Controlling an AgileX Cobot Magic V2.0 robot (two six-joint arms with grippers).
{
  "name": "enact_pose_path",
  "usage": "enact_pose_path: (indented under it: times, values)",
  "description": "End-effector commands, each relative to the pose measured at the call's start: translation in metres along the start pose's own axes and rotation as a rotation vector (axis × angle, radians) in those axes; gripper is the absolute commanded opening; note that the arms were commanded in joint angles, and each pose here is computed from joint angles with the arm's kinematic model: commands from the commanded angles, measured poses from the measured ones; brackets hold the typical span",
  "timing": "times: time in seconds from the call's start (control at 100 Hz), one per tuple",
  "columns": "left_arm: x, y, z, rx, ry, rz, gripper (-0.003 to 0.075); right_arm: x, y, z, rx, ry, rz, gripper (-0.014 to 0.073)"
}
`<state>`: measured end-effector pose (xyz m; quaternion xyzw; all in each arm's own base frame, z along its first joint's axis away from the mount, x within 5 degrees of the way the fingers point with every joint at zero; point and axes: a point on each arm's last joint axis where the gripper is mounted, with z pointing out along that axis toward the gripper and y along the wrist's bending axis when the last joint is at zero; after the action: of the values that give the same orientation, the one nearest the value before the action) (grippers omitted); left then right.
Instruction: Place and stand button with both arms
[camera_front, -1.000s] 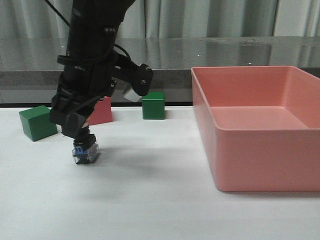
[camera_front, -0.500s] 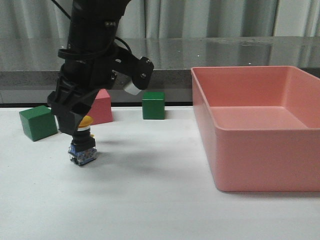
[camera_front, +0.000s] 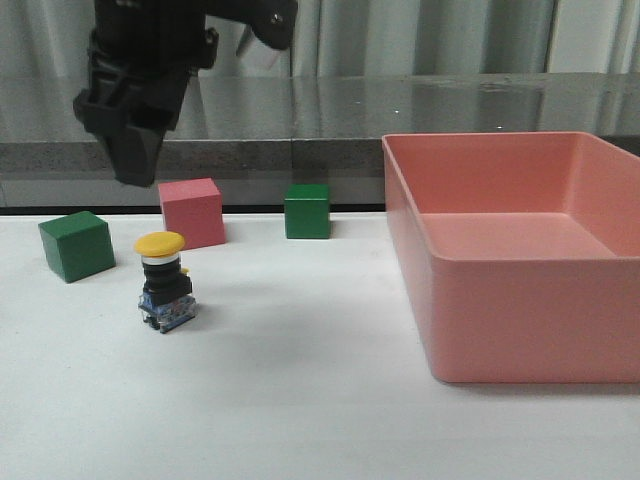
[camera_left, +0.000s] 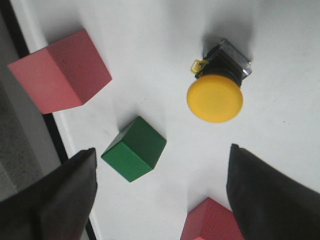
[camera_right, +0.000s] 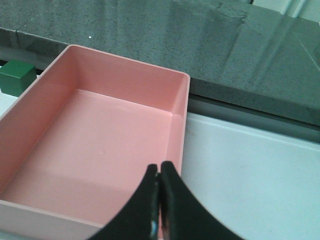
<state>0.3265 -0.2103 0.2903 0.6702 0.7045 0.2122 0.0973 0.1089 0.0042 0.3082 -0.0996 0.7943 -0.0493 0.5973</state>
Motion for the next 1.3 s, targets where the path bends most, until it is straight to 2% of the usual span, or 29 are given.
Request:
enact_pose_path:
  times: [0.0,0.08,0.15,0.23,0.24,0.32,0.34,0.43,0.56,0.74,0.8,0.97,1.15,1.29]
  values:
    - [0.019,0.004,-0.045,-0.07,-0.031,-0.052,0.0514,-0.015,-0.004,-0.003,0.033,-0.104,0.0,-0.0061]
    - [0.027,0.004,-0.061,-0.095,-0.063,-0.122,0.0492,-0.015,-0.004,-0.003,0.033,-0.104,0.0,-0.0061]
    - [0.036,0.004,-0.076,-0.121,-0.093,-0.241,0.0409,-0.015,-0.004,-0.003,0.033,-0.104,0.0,-0.0061]
    - [0.047,0.002,-0.095,-0.157,-0.131,-0.281,0.0221,-0.015,-0.004,-0.003,0.033,-0.104,0.0,-0.0061]
    - [0.048,0.002,-0.096,-0.161,-0.135,-0.286,0.0221,-0.015,-0.004,-0.003,0.033,-0.104,0.0,-0.0061]
    - [0.058,0.003,-0.116,-0.219,-0.209,-0.364,0.0001,-0.015,-0.004,-0.003,0.033,-0.104,0.0,-0.0061]
    - [0.061,0.003,-0.122,-0.237,-0.236,-0.395,-0.0021,-0.015,-0.004,-0.003,0.033,-0.104,0.0,-0.0061]
    - [0.074,0.002,-0.144,-0.285,-0.339,-0.533,-0.0019,-0.015,-0.004,-0.003,0.033,-0.104,0.0,-0.0061]
    - [0.098,-0.004,-0.169,-0.323,-0.475,-0.617,-0.0019,-0.015,-0.004,-0.003,0.033,-0.104,0.0,-0.0061]
    - [0.134,-0.032,-0.185,-0.459,-0.76,-0.723,-0.0019,-0.015,-0.004,-0.003,0.033,-0.104,0.0,-0.0061]
    - [0.145,-0.048,-0.183,-0.49,-0.834,-0.754,-0.0019,-0.015,-0.004,-0.003,0.033,-0.104,0.0,-0.0061]
    - [0.169,-0.097,-0.16,-0.532,-0.927,-0.827,-0.0019,-0.015,-0.004,-0.003,0.033,-0.104,0.0,-0.0061]
    - [0.18,-0.148,-0.13,-0.552,-1.051,-0.9,-0.0019,-0.015,-0.004,-0.003,0.033,-0.104,0.0,-0.0061]
    - [0.185,-0.177,-0.109,-0.591,-1.096,-0.902,-0.0019,-0.015,-0.004,-0.003,0.033,-0.104,0.0,-0.0061]
